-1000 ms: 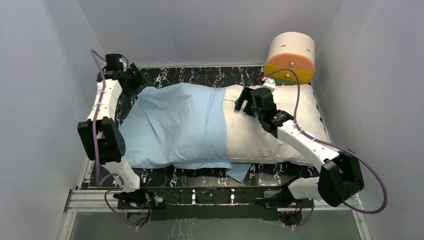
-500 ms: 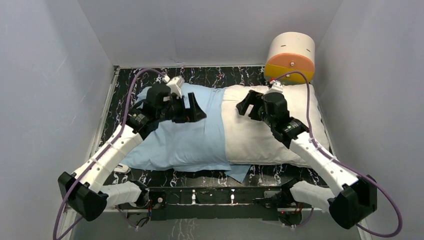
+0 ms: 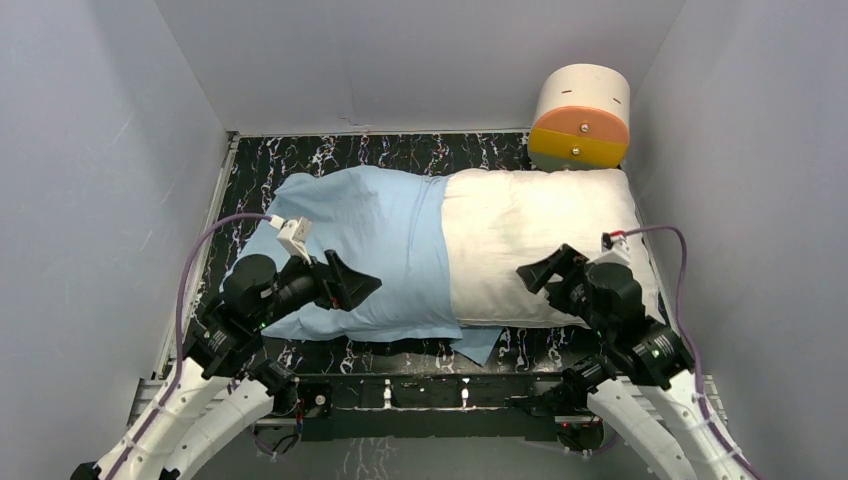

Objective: Remove the pillowcase from the pillow
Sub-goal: Remove the pillow from the pillowcase.

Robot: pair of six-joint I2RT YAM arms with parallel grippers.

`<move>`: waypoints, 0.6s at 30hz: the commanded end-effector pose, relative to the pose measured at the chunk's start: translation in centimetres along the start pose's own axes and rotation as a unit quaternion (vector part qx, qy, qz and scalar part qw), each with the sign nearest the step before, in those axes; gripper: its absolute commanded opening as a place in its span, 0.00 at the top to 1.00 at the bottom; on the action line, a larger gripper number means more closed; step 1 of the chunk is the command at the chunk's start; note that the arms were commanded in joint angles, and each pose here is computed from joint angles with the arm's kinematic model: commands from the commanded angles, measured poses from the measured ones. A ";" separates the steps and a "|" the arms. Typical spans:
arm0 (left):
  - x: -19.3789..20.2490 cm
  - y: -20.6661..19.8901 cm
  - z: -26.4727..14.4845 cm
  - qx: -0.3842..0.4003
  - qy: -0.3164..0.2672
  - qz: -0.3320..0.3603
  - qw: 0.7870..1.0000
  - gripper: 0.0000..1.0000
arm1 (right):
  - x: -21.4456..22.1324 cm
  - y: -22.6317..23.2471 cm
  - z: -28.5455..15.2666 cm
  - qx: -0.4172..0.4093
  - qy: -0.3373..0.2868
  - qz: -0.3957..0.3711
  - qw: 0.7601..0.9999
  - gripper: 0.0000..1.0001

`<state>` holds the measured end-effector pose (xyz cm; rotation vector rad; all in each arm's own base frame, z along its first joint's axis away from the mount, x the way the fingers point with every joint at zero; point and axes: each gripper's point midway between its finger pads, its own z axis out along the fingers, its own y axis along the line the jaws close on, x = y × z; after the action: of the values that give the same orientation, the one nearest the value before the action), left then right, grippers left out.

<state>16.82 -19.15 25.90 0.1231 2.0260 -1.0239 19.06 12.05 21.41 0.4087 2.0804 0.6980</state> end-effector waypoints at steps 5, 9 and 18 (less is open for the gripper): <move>5.5 -2.0 1.3 0.102 0.122 -0.031 0.987 0.11 | 3.7 -2.5 -3.5 -0.005 0.028 0.153 0.988 0.13; 6.4 -2.7 1.8 0.092 0.128 -0.008 0.987 0.10 | 5.7 -3.1 -3.4 0.012 0.068 0.168 0.983 0.13; 12.6 -4.0 6.4 -0.085 0.109 0.086 0.987 0.08 | 6.1 -4.6 -1.3 0.071 0.067 0.186 0.978 0.12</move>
<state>7.64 -29.07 18.38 0.5653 2.3052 -1.0546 13.40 11.41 14.73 0.7785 2.2692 0.8173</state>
